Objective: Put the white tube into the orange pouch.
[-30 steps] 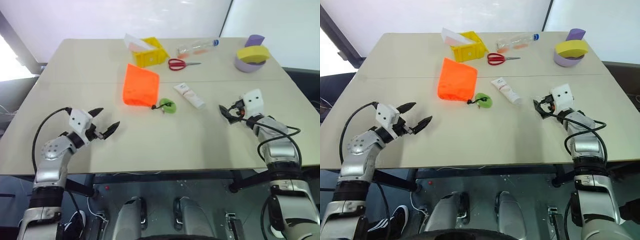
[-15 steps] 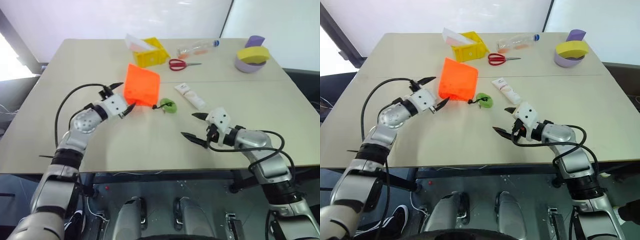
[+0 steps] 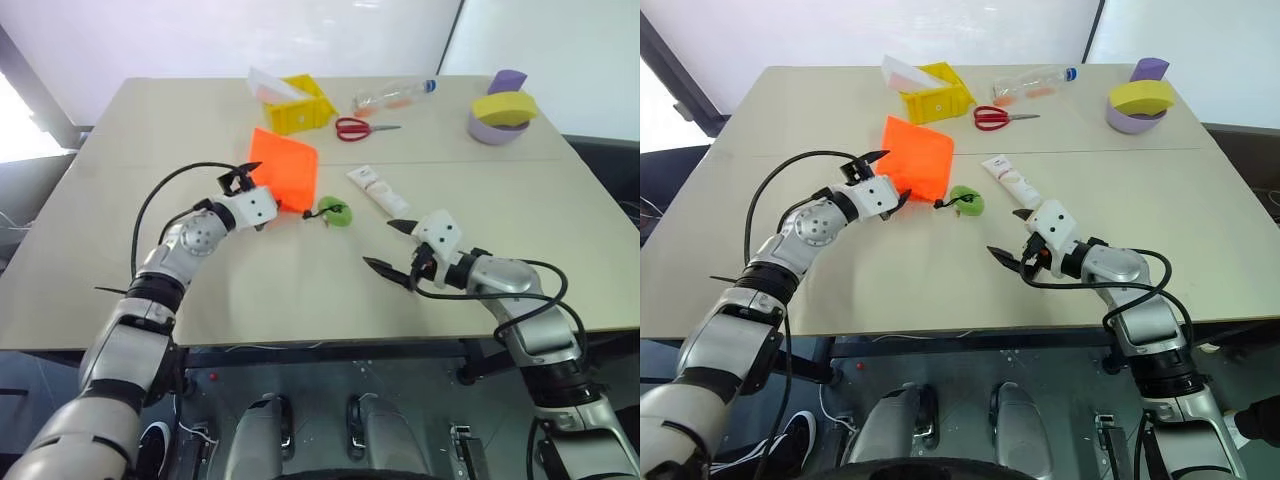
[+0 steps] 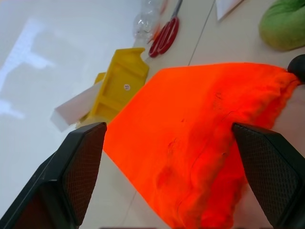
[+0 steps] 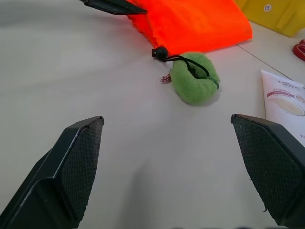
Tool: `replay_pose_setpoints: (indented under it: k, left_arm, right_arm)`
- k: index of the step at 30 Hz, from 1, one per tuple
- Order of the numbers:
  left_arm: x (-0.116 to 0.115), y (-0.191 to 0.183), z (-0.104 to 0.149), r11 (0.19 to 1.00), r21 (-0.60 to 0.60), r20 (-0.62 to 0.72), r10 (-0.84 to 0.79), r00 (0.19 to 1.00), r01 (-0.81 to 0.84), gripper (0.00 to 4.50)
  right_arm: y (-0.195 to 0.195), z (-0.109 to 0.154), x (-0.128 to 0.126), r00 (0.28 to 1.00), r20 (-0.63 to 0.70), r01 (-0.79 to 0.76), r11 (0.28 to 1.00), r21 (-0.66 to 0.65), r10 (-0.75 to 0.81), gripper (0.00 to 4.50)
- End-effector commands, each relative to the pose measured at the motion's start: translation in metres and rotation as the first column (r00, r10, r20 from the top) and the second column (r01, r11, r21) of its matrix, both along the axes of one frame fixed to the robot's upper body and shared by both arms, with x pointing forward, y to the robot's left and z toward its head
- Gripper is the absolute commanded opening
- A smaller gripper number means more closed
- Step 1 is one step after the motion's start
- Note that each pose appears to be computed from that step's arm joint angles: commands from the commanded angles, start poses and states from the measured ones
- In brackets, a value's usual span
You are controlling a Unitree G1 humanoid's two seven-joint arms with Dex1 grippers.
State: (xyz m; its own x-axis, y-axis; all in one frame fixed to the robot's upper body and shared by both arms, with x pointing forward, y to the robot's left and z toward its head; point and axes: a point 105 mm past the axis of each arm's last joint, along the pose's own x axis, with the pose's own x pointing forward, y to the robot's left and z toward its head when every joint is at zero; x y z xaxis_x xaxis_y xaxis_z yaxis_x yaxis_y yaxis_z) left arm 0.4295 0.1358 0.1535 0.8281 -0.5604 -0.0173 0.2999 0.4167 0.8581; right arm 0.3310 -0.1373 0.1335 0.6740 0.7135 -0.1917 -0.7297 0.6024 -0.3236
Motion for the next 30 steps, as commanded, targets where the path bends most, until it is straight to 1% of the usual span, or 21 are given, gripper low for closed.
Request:
replay_pose_setpoints:
  k: [1, 4, 7, 9, 12, 16, 20, 24, 26, 27, 29, 30]
  left_arm:
    - [-0.006, -0.001, 0.022, 0.998, -0.003, 0.064, -0.063, 0.996, 0.064, 4.5]
    - [-0.012, 0.001, 0.012, 0.992, 0.088, 0.053, -0.1, 0.994, 0.095, 4.5]
    - [-0.008, 0.005, 0.008, 0.985, 0.164, 0.075, -0.066, 0.995, 0.053, 4.5]
    - [-0.007, 0.001, 0.004, 0.979, 0.194, 0.077, -0.078, 0.994, 0.062, 4.5]
    - [0.003, 0.005, 0.004, 0.979, 0.206, 0.1, -0.012, 0.995, -0.009, 4.5]
    - [0.012, -0.003, 0.011, 0.977, 0.212, 0.149, 0.004, 0.989, -0.036, 4.5]
    - [0.018, -0.013, 0.011, 0.981, 0.187, 0.147, 0.023, 0.989, -0.051, 4.5]
    - [0.021, -0.02, 0.002, 0.98, 0.191, 0.11, 0.037, 0.993, -0.057, 4.5]
    - [0.022, -0.024, -0.003, 0.983, 0.176, 0.069, 0.04, 0.997, -0.052, 3.98]
    - [0.022, -0.025, -0.005, 0.984, 0.174, 0.059, 0.039, 0.998, -0.048, 3.64]
    - [0.021, -0.029, -0.006, 0.984, 0.173, 0.055, 0.026, 0.998, -0.036, 2.68]
    - [0.021, -0.03, -0.006, 0.987, 0.16, 0.048, 0.023, 0.999, -0.031, 2.08]
  right_arm:
    - [-0.001, 0.014, 0.002, 0.998, 0.055, 0.005, 1.0, 0.015, -0.006, 4.46]
    - [0.0, 0.014, 0.002, 0.998, 0.057, 0.004, 1.0, 0.013, -0.005, 4.46]
    - [0.001, 0.014, 0.003, 0.998, 0.059, 0.004, 1.0, 0.013, -0.005, 4.46]
    - [0.002, 0.014, 0.004, 0.998, 0.06, 0.002, 1.0, 0.013, -0.002, 4.46]
    - [0.002, 0.016, 0.005, 0.997, 0.071, 0.003, 1.0, 0.01, -0.004, 4.46]
    - [0.002, 0.016, 0.006, 0.997, 0.072, 0.006, 1.0, 0.011, -0.007, 4.46]
    - [0.001, 0.015, 0.004, 0.997, 0.074, 0.012, 1.0, 0.01, -0.012, 4.46]
    - [-0.001, 0.016, 0.004, 0.997, 0.08, 0.025, 1.0, 0.01, -0.025, 4.46]
    - [-0.002, 0.018, 0.004, 0.996, 0.086, 0.032, 0.999, 0.012, -0.032, 4.5]
    - [-0.002, 0.018, 0.005, 0.996, 0.088, 0.033, 0.999, 0.013, -0.034, 4.5]
    - [-0.002, 0.019, 0.004, 0.995, 0.091, 0.037, 0.999, 0.012, -0.038, 4.5]
    - [-0.003, 0.019, 0.004, 0.995, 0.092, 0.039, 0.999, 0.01, -0.04, 4.5]
